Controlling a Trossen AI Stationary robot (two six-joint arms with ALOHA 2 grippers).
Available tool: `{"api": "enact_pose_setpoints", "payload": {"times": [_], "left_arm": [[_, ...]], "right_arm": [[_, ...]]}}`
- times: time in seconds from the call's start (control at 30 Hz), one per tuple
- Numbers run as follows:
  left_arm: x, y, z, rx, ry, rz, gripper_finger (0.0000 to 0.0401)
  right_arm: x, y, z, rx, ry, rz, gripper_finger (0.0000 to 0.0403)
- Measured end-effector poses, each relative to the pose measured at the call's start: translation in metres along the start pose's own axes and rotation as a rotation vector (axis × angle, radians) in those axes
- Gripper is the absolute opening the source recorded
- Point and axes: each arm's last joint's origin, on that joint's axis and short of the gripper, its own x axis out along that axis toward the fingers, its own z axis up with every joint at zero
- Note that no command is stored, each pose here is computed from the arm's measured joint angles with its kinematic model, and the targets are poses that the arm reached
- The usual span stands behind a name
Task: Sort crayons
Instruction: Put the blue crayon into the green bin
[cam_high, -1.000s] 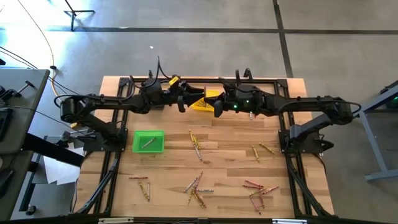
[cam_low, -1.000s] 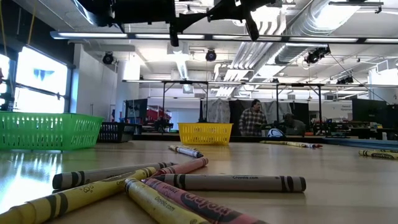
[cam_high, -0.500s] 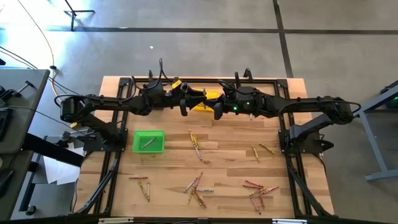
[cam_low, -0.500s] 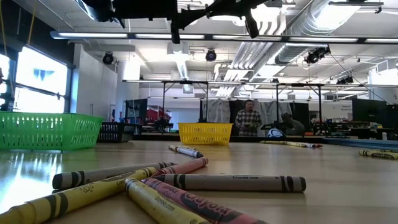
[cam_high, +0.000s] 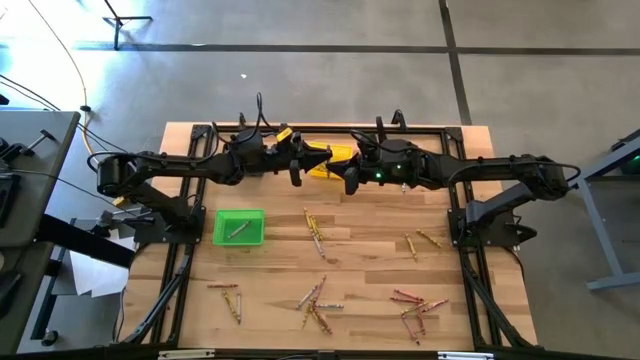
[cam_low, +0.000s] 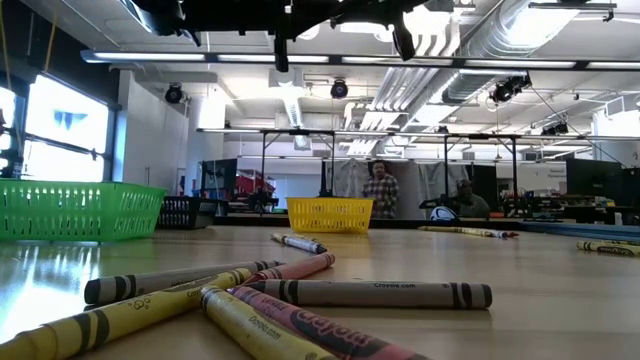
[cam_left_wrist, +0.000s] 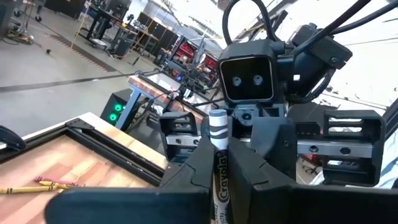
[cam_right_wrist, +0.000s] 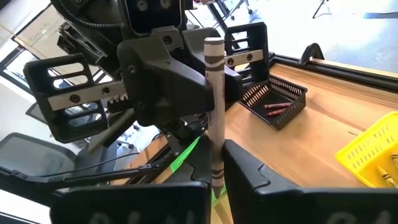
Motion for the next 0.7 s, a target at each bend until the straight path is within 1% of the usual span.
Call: {"api": "enact_pose_setpoints", "payload": {"times": [0.17, 0.23, 0.4, 0.5, 0.57, 0.63, 0.7], "left_arm": [[-0.001, 0.001, -0.002, 0.001, 0.029, 0.008, 0.0004], [-0.003, 0.003, 0.001, 0.018, 0.036, 0.023, 0.0004], [-0.023, 0.009, 0.016, 0.078, 0.104, 0.123, 0.0004], [-0.048, 0.008, 0.023, 0.084, 0.219, 0.217, 0.0004], [-0.07, 0.004, 0.025, 0.066, 0.329, 0.289, 0.0004], [-0.096, -0.002, 0.022, 0.023, 0.457, 0.367, 0.0004], [-0.121, -0.01, 0.016, -0.055, 0.581, 0.447, 0.0004]], "right_arm": [[0.0, -0.001, 0.001, -0.002, -0.003, -0.004, 0.0063], [0.0, -0.001, 0.001, -0.004, -0.002, -0.005, 0.0081], [-0.006, -0.002, 0.001, -0.023, 0.025, -0.03, 0.0108], [-0.018, -0.003, 0.003, -0.028, 0.051, -0.051, 0.0111], [-0.027, -0.004, 0.003, -0.032, 0.073, -0.068, 0.0112], [-0.035, -0.005, 0.003, -0.033, 0.103, -0.09, 0.0113], [-0.042, -0.007, 0.002, -0.019, 0.131, -0.114, 0.0113]]}}
